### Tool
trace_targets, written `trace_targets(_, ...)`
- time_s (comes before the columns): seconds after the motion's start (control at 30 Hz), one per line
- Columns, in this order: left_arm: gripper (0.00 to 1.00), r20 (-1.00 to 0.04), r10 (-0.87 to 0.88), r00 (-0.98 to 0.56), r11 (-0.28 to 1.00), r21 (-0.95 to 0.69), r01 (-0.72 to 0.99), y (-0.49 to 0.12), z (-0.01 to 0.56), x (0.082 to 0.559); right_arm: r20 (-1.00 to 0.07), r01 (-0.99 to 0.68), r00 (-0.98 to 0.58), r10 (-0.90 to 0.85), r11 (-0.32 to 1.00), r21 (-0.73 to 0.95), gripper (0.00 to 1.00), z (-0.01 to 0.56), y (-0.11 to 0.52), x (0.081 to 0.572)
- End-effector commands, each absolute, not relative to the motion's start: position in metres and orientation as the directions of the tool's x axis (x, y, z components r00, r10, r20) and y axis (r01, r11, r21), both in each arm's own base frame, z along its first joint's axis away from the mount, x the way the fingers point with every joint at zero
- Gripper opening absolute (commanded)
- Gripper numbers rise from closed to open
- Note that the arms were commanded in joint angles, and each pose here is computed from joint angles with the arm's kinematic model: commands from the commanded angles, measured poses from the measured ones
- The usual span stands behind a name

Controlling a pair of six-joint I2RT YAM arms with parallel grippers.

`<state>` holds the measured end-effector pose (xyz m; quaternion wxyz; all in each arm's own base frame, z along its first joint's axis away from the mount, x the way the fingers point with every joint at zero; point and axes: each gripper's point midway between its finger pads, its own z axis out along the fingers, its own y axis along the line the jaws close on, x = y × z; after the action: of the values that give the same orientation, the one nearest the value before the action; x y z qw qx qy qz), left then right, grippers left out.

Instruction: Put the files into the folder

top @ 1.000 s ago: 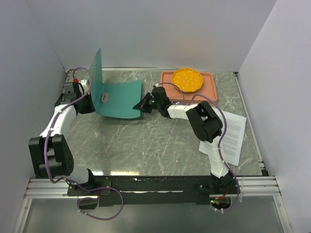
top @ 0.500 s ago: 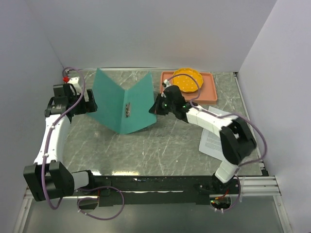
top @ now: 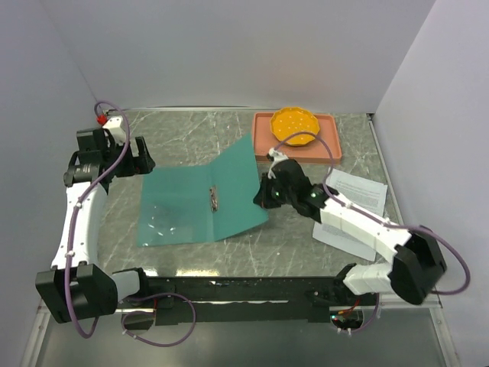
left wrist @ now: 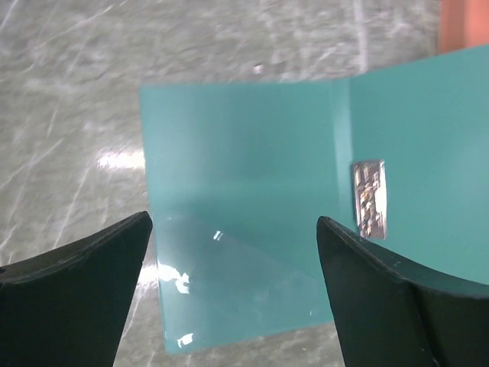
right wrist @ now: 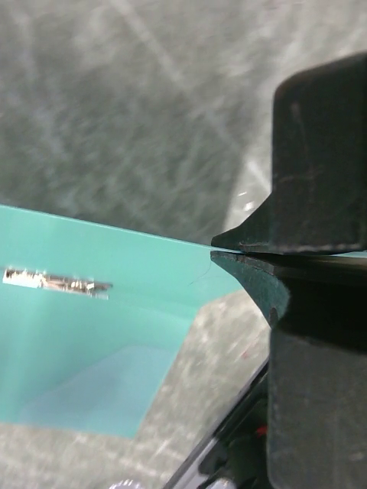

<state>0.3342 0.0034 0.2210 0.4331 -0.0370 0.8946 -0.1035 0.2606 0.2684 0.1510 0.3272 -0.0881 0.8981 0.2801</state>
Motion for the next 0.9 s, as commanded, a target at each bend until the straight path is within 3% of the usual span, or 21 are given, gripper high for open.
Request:
trace_targets(0.0,0.96,-0.793,-0.097,-0.601,0.952,-0.251,0.177,-0.022,0.244,0.335,-0.669,-0.308,-0.742,0.051,0.860,0.408,0.00,0.147,0.238,0.235)
trace_targets(0.33,0.96,-0.781,0.055,-0.623,0.948,-0.156,0.279,-0.046,0.215,0.328,-0.639,-0.164,-0.763,0.096,0.928,0.335,0.00,0.118,0.191,0.206)
trace_targets(0.43,0.96,-0.771,0.089,-0.630,0.953,-0.118,0.279,-0.042,0.200,0.330,-0.623,-0.125,-0.778,0.085,0.950,0.286,0.11,0.110,0.179,0.203)
trace_targets(0.53,0.96,-0.760,0.123,-0.638,0.955,-0.084,0.284,-0.040,0.186,0.336,-0.613,-0.053,-0.783,0.104,0.971,0.233,0.56,0.112,0.163,0.200)
trace_targets(0.57,0.96,-0.759,0.134,-0.638,0.954,-0.076,0.290,-0.040,0.184,0.337,-0.612,-0.035,-0.783,0.109,0.975,0.218,0.79,0.113,0.158,0.199)
trace_targets(0.63,0.96,-0.753,0.162,-0.638,0.949,-0.058,0.310,-0.046,0.178,0.343,-0.612,0.036,-0.779,0.133,0.985,0.168,0.95,0.119,0.140,0.196)
trace_targets(0.67,0.96,-0.755,0.172,-0.633,0.950,-0.044,0.310,-0.046,0.180,0.347,-0.611,0.057,-0.780,0.133,0.988,0.142,0.99,0.121,0.133,0.194)
trace_targets(0.87,0.96,-0.752,0.226,-0.619,0.936,-0.009,0.352,-0.067,0.169,0.363,-0.642,0.292,-0.744,0.188,0.954,-0.059,0.99,0.146,0.078,0.191)
